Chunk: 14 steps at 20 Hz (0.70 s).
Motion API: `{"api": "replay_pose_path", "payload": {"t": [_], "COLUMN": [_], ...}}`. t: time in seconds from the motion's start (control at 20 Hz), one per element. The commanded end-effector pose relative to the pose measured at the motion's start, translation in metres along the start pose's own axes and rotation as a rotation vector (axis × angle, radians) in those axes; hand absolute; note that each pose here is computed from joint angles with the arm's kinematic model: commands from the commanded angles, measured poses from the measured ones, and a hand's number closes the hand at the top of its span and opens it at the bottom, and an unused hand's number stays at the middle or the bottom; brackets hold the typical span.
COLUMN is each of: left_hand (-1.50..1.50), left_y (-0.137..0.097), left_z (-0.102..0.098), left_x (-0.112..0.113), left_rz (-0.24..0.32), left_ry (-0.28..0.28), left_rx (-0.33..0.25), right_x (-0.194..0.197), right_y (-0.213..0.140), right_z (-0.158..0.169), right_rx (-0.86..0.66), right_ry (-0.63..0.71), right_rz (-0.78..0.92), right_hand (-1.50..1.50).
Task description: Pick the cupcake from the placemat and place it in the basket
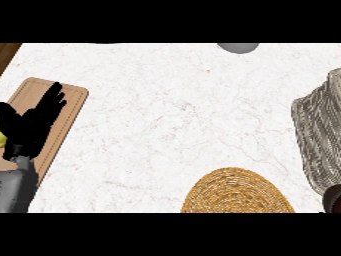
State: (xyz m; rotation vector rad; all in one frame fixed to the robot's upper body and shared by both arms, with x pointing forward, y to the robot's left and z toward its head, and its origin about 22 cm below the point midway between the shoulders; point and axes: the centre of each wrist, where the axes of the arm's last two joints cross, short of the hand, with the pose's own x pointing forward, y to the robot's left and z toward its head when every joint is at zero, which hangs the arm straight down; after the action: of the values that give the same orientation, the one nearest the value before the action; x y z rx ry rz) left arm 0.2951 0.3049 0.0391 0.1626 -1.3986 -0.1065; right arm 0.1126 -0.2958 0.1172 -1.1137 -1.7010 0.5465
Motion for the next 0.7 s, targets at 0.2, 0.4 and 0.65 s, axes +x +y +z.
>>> {"api": "replay_pose_path", "payload": {"t": [0.2, 0.4, 0.65], "left_hand": [0.00, 0.00, 0.00], "left_y": [0.005, 0.020, 0.006], "left_z": [0.001, -0.012, 0.008], "left_x": [-0.002, 0.002, -0.002], "left_rz": [0.010, 0.014, -0.002], "left_ry": [0.013, 0.009, 0.018], "left_rx": [0.028, 0.044, 0.045], "right_x": [-0.046, -0.083, -0.100], "right_y": [-0.043, -0.049, -0.063], "right_z": [-0.079, -0.114, -0.138], "right_rx": [-0.113, -0.070, -0.039], "right_ry": [0.250, 0.178, 0.090], "right_rz": [-0.259, -0.248, -0.341], "right_hand": [-1.50, -1.50, -1.50]}}
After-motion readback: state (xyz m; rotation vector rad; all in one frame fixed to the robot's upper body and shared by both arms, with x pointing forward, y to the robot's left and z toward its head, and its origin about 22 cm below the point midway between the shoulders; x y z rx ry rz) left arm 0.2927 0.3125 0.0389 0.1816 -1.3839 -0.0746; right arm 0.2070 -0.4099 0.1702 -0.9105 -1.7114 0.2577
